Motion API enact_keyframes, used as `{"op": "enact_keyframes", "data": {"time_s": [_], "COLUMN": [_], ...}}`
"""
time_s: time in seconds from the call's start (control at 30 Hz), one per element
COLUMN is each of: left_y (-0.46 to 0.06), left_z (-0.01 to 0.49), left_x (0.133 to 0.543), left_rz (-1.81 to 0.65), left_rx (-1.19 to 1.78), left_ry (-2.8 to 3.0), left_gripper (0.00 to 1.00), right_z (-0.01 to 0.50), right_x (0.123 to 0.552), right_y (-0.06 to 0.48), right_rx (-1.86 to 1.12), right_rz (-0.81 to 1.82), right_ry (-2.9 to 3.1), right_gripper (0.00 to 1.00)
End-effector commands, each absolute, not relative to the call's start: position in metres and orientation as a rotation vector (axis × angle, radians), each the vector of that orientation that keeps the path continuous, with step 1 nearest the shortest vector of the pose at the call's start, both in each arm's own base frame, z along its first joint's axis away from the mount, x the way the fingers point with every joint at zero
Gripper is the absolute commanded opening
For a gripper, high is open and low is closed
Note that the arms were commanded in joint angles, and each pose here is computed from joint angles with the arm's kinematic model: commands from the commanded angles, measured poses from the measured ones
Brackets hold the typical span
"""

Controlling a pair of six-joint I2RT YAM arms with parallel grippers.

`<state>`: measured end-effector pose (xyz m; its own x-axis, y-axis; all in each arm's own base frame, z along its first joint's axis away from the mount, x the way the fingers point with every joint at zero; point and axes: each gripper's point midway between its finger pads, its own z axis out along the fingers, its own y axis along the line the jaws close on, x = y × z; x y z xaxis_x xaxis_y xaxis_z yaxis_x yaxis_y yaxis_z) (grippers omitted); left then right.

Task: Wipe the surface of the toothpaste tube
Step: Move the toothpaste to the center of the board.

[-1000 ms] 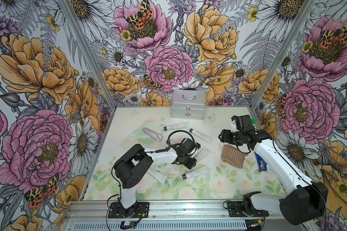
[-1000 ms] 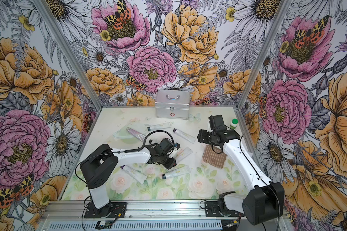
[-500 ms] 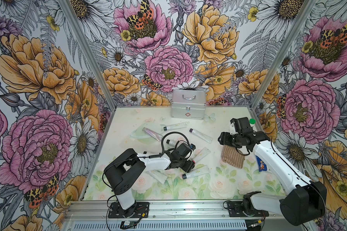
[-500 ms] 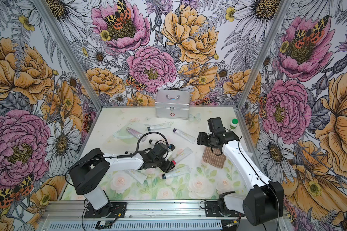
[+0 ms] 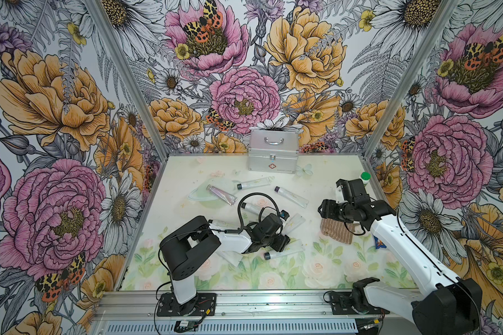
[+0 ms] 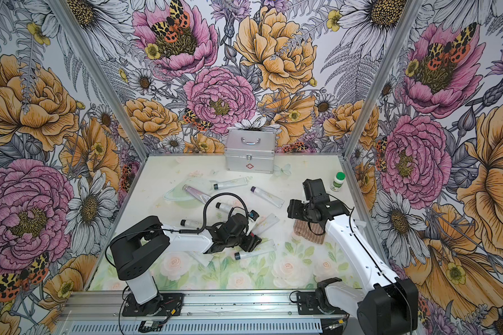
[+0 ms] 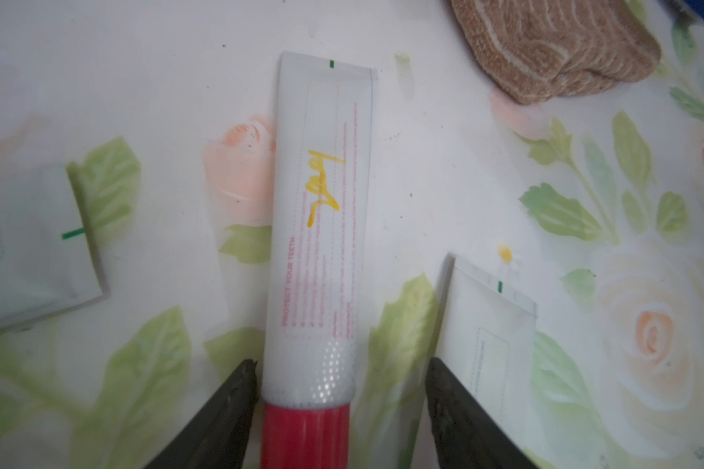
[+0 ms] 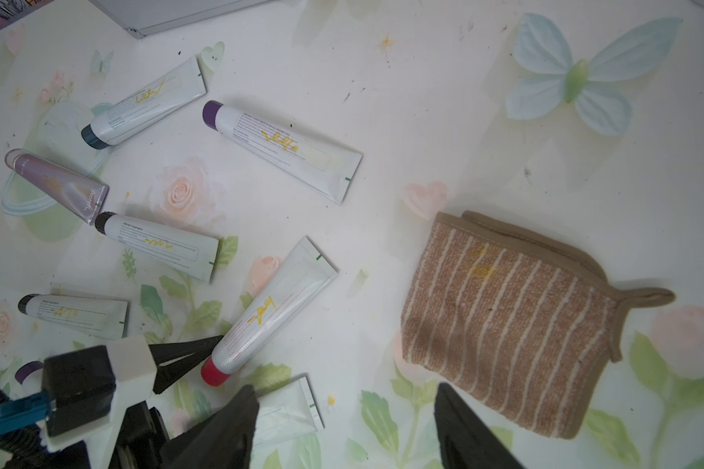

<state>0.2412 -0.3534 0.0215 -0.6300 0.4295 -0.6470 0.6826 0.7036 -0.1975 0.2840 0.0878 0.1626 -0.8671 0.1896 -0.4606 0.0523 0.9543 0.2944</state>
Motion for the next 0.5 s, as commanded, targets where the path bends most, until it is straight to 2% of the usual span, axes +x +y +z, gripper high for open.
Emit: {"op": "enact_keyframes", "data": {"time_s": [0.0, 0.3, 0.47], "left_y": [-0.339, -0.33, -0.337], "left_z": [0.013, 0.002, -0.001], "left_x": [0.242, 0.239, 0.238], "left_rz": [-0.555, -0.598, -0.618], "left_rx": [0.789, 0.762, 0.791], "left_ry": [2.347, 2.334, 2.336], "left_gripper": [0.64, 0.5, 0.37], "right_z": [0.165, 0.175, 0.174], "right_x": [0.287, 0.29, 0.291], "right_y": [0.085, 0.086, 0.086], "right_rx": [0.188, 0.175, 0.176], "right_rz": [0.345, 0.348, 0.35], "right_ry": [2.57, 2.545, 2.548], "right_gripper": [0.69, 0.65, 0.63]}}
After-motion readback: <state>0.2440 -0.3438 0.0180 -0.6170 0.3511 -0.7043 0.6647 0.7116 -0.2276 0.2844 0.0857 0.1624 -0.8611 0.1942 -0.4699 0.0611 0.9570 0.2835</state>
